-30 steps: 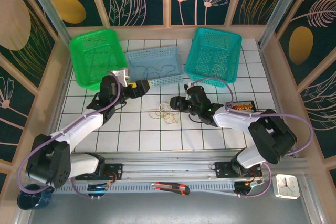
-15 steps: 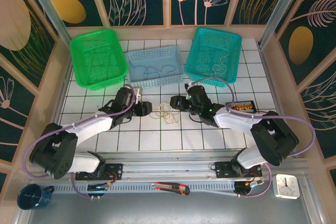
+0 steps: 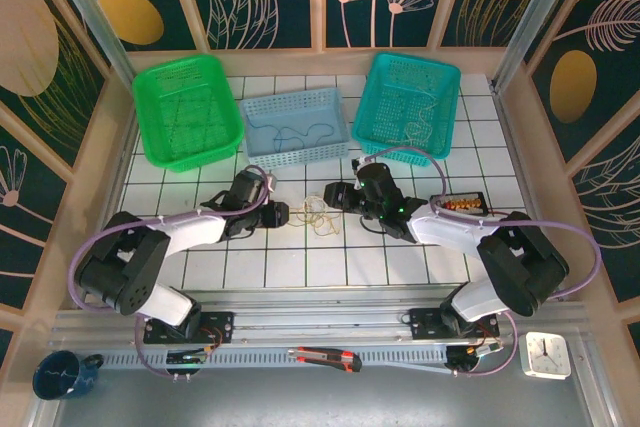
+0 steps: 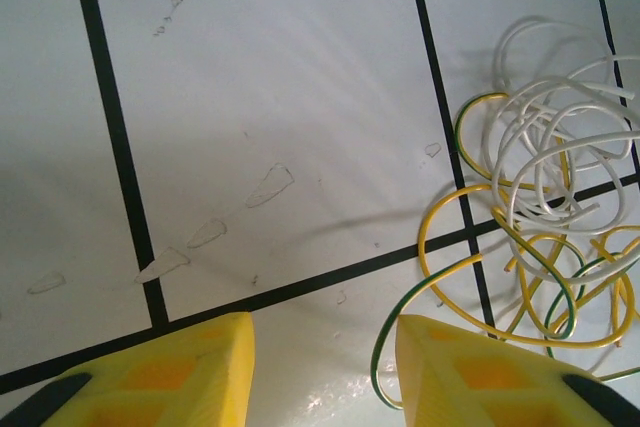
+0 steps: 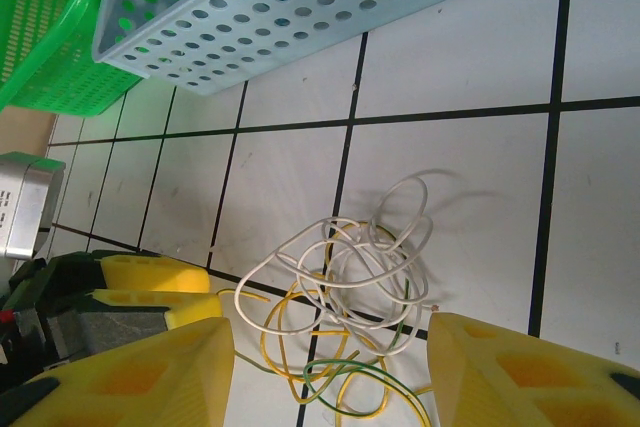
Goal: Untangle the cables
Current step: Untie the cable from multiple cables.
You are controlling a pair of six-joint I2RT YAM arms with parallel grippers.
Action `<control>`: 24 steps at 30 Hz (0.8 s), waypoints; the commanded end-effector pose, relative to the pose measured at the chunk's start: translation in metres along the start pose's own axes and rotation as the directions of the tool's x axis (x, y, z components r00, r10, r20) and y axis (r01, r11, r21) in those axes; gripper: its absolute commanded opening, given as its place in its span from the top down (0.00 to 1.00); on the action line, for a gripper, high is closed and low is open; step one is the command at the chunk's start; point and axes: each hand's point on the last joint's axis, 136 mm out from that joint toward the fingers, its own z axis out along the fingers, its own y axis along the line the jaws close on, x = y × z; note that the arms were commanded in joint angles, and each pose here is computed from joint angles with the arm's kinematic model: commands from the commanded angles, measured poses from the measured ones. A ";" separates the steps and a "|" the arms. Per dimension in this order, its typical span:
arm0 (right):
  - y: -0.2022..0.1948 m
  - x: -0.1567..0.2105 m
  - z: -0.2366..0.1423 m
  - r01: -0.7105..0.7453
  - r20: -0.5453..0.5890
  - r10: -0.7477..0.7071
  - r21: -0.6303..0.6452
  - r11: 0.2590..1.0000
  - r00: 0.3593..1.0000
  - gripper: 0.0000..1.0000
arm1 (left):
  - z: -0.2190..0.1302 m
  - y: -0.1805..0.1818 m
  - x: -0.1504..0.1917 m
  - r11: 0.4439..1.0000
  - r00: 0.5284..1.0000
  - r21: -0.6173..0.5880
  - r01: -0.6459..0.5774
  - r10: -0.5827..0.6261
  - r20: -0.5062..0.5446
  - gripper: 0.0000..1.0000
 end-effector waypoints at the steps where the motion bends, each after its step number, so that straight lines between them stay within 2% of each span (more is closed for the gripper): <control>1: 0.013 -0.013 -0.004 0.014 0.047 -0.013 -0.027 1.000 0.999 0.47 | 0.003 -0.016 -0.014 0.998 0.999 0.052 -0.029 0.027 0.030 0.60; 7: 0.013 -0.012 -0.004 0.013 0.045 -0.011 -0.031 0.999 0.999 0.47 | 0.004 -0.024 -0.015 0.996 0.999 0.086 -0.020 0.017 0.033 0.56; 17: 0.016 -0.012 -0.004 0.012 0.045 -0.010 -0.047 0.999 0.999 0.47 | 0.011 -0.025 -0.007 0.995 1.000 0.102 -0.009 0.007 0.011 0.59; 20: 0.018 -0.012 -0.005 0.019 0.045 -0.017 -0.054 0.998 0.999 0.47 | 0.012 -0.027 -0.009 0.994 1.000 0.111 -0.006 0.004 0.017 0.66; 24: 0.022 -0.012 -0.006 0.047 0.055 -0.044 -0.068 0.997 0.998 0.47 | 0.005 -0.036 -0.019 0.990 0.999 0.139 -0.005 -0.001 0.042 0.85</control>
